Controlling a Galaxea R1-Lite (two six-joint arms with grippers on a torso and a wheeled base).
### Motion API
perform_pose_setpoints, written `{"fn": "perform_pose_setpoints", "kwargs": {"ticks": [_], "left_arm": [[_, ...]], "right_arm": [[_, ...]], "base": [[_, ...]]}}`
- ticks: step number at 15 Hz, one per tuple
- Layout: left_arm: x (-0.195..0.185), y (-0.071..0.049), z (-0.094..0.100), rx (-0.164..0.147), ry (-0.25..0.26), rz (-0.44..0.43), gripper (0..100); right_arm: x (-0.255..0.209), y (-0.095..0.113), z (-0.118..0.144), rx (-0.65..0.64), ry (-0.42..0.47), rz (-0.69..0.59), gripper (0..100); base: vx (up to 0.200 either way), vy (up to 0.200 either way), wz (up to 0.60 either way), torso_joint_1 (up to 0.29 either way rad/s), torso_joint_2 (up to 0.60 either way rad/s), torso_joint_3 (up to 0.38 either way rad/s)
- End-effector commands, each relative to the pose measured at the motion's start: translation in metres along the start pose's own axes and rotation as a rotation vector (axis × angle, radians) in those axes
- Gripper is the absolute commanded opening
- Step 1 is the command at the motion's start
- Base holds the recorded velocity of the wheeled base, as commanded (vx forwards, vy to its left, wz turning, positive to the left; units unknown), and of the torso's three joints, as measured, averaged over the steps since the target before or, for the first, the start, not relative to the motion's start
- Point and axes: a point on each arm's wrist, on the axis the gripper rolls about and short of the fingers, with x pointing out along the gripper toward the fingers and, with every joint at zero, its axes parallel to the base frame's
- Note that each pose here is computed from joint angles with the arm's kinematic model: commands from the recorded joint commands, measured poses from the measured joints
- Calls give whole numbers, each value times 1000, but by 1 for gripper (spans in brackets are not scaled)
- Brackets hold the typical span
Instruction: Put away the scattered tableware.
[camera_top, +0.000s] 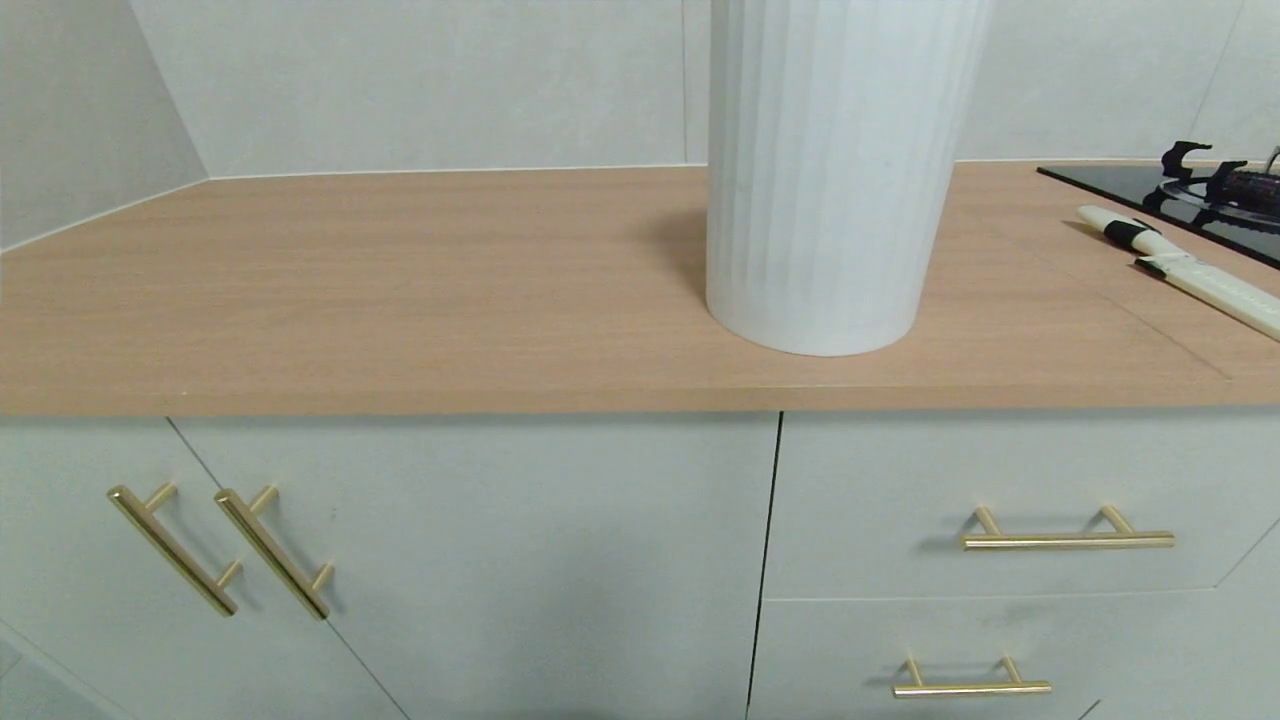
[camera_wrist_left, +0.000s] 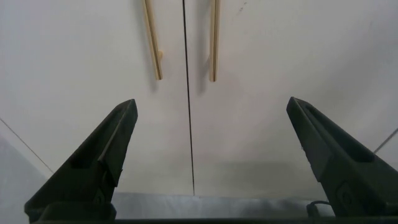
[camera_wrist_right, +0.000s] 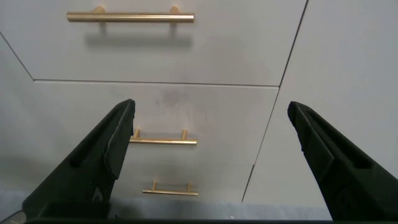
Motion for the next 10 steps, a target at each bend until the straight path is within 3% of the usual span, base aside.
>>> {"fn": "perform_pose_setpoints", "kwargs": {"ticks": [1, 4, 10], "left_arm": [[0, 0, 0, 0, 2, 0, 100], [0, 0, 0, 0, 0, 0, 100], [0, 0, 0, 0, 0, 0, 100]], "right_arm": [[0, 0, 0, -1, 1, 1, 100], [0, 0, 0, -1, 1, 1, 100], [0, 0, 0, -1, 1, -1, 100]], "base": [[0, -200, 0, 2, 2, 2], [0, -200, 0, 1, 2, 1], [0, 0, 0, 0, 0, 0]]}}
